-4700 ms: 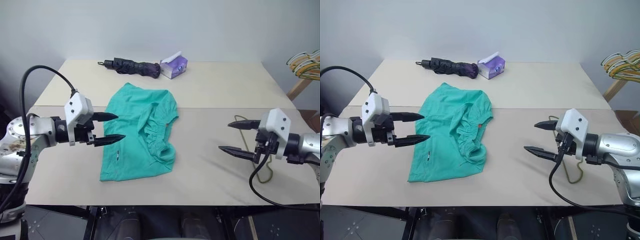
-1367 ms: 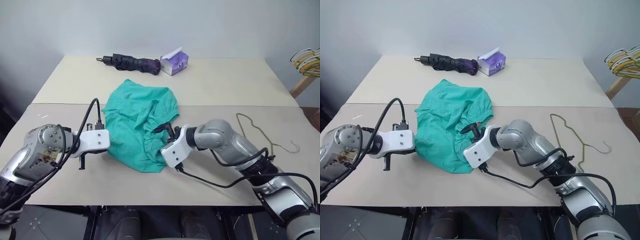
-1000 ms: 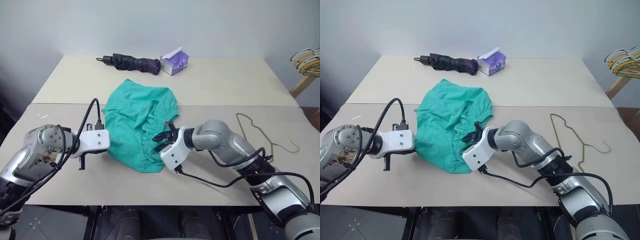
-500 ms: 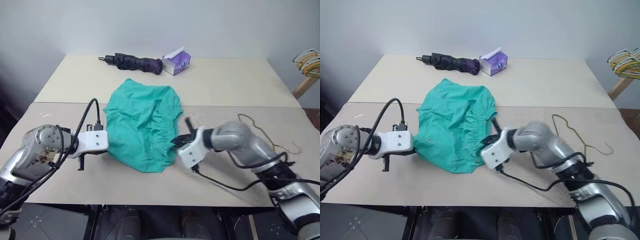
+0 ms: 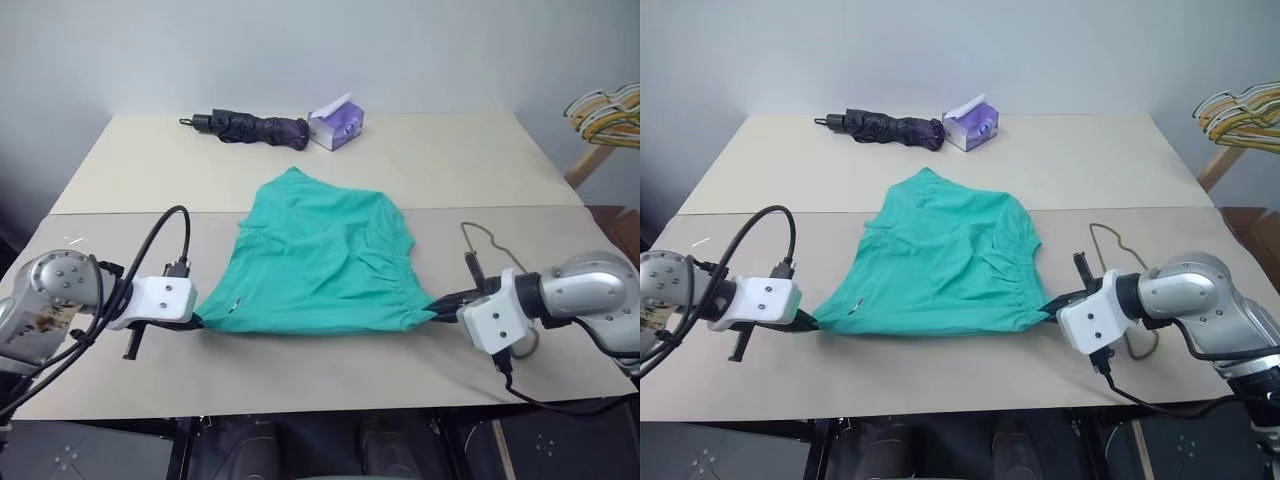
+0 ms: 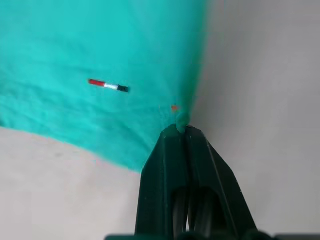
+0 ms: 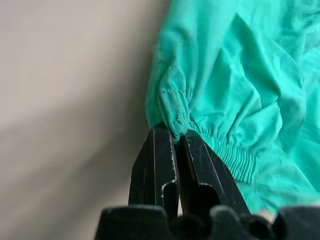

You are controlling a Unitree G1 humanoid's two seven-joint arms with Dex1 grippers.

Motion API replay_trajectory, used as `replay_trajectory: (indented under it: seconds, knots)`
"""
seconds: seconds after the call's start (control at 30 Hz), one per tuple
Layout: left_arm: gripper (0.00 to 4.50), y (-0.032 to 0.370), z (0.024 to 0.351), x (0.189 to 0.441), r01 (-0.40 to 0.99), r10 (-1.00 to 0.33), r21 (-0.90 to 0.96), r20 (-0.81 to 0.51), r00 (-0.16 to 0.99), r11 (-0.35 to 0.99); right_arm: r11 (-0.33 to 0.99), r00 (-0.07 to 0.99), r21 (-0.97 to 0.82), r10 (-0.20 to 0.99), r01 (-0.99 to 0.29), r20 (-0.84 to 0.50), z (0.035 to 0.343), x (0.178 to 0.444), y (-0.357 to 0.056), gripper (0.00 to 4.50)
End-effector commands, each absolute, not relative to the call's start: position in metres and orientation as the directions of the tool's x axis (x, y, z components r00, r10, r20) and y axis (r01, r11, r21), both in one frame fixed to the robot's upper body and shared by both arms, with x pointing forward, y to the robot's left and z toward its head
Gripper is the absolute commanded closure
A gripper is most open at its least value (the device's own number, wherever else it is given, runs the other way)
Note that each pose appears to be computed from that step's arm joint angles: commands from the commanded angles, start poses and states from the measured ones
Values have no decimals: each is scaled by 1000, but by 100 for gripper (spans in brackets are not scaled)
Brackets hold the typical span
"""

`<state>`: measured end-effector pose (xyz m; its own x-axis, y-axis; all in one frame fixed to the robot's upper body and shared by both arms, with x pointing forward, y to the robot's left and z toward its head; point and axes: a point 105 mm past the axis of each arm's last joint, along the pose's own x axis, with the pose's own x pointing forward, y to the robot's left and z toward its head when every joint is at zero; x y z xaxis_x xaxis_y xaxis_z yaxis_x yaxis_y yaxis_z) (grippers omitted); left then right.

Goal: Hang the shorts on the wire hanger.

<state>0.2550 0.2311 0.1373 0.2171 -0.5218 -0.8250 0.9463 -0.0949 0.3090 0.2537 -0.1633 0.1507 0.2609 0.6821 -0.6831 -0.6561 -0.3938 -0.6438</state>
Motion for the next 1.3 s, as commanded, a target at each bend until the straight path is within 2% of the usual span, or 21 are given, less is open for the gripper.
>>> replay_trajectory:
  seconds: [0.03,0.1,0.2,0.27,0.37,0.43,0.47,0.5,0.53,0.6,0.63,0.7,0.77,0.83,0.9,1.0,1.1,1.17,1.2,1.23,1.3]
  knots:
    - [450,230,149,246,946,-545,299,-818,184,-129,-374,257,-666,714,-645,-651,163,251,-158,449]
    - [450,228,150,250,941,-555,320,-805,209,-109,-327,266,-669,735,-667,-624,167,259,-157,449]
    - [450,222,161,277,906,-584,423,-742,330,-27,-182,320,-691,785,-699,-530,188,284,-150,449]
    - [450,217,185,322,832,-591,540,-633,500,125,-72,406,-738,798,-671,-446,216,318,-147,449]
    - [450,216,246,401,592,-489,718,-393,778,365,113,615,-836,731,-537,-296,262,382,-146,449]
    - [450,220,302,443,322,-326,783,-161,931,532,258,787,-901,603,-350,-133,298,424,-152,449]
    - [450,224,330,454,168,-230,789,-34,973,592,323,850,-917,525,-232,-30,318,440,-156,449]
    - [450,227,347,459,73,-168,782,41,985,619,355,880,-922,474,-155,35,331,448,-158,449]
    - [450,232,377,460,-90,-75,759,180,981,645,431,905,-902,391,-20,167,357,455,-163,449]
    - [450,238,427,449,-352,62,667,417,907,656,526,884,-825,261,207,388,400,455,-170,449]
    - [450,240,442,443,-426,101,627,485,869,652,545,863,-792,223,275,453,413,453,-172,449]
    - [450,240,482,422,-563,161,487,644,748,667,603,743,-645,124,470,658,451,436,-180,449]
    - [450,231,509,404,-603,127,404,751,648,688,648,644,-530,80,547,761,468,422,-186,449]
    - [450,216,516,398,-584,31,429,788,615,689,658,630,-523,93,542,771,463,420,-191,449]
    - [450,204,510,400,-531,-70,483,782,620,696,639,652,-567,133,520,747,446,424,-196,449]
    - [450,191,482,409,-431,-213,587,728,652,685,615,711,-658,213,435,670,407,432,-200,449]
    - [450,179,425,419,-214,-415,724,582,699,655,555,761,-775,348,303,547,356,434,-202,449]
    - [450,175,385,416,-66,-540,793,470,698,605,521,777,-831,435,195,455,323,430,-202,449]
    - [450,176,369,413,-6,-577,813,418,701,582,499,777,-853,474,150,414,310,426,-202,449]
    - [450,179,341,406,96,-625,835,324,710,542,449,770,-892,549,58,326,283,419,-200,449]
    - [450,182,304,385,262,-699,846,168,696,464,367,735,-926,651,-88,189,244,403,-196,449]
